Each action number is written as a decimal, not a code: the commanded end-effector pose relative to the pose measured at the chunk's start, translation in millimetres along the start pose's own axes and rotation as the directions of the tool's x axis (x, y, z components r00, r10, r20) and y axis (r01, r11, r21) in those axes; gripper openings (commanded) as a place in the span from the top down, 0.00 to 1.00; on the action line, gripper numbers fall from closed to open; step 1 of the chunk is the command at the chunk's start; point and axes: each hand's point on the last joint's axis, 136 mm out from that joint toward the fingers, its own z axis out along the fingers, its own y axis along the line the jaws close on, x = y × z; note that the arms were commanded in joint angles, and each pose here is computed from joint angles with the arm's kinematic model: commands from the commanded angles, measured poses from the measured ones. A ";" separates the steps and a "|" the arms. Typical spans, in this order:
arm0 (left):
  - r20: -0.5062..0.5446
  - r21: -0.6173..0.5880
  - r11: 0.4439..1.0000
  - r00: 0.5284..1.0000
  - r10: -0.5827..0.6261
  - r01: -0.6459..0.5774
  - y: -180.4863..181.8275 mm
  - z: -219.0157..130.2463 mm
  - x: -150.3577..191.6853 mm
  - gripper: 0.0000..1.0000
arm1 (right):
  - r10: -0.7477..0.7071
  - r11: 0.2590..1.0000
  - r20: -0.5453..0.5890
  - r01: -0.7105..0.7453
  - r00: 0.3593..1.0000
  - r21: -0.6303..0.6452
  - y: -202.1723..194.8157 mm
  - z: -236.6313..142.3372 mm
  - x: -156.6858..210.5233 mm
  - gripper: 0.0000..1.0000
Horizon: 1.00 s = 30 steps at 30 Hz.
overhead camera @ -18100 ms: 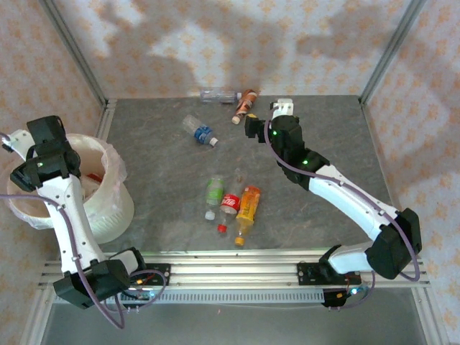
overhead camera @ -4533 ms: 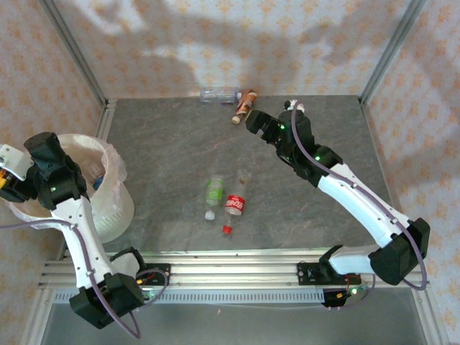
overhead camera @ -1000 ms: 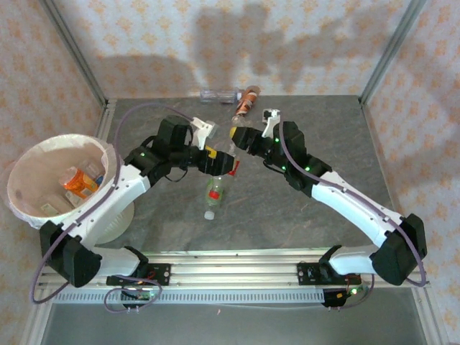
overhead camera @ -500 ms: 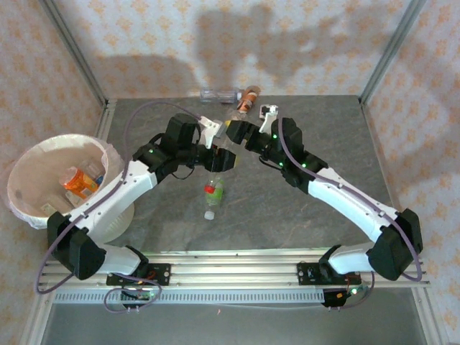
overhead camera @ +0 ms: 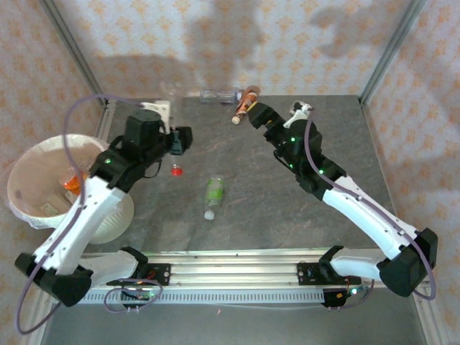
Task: Put the plastic bottles in the bin
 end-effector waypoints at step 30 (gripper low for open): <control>0.508 -0.861 0.144 0.841 0.185 0.489 313.8 -230.8 -58.3 0.47 | -0.058 0.976 -0.092 0.076 0.994 0.204 -53.4 17.8 21.9 0.01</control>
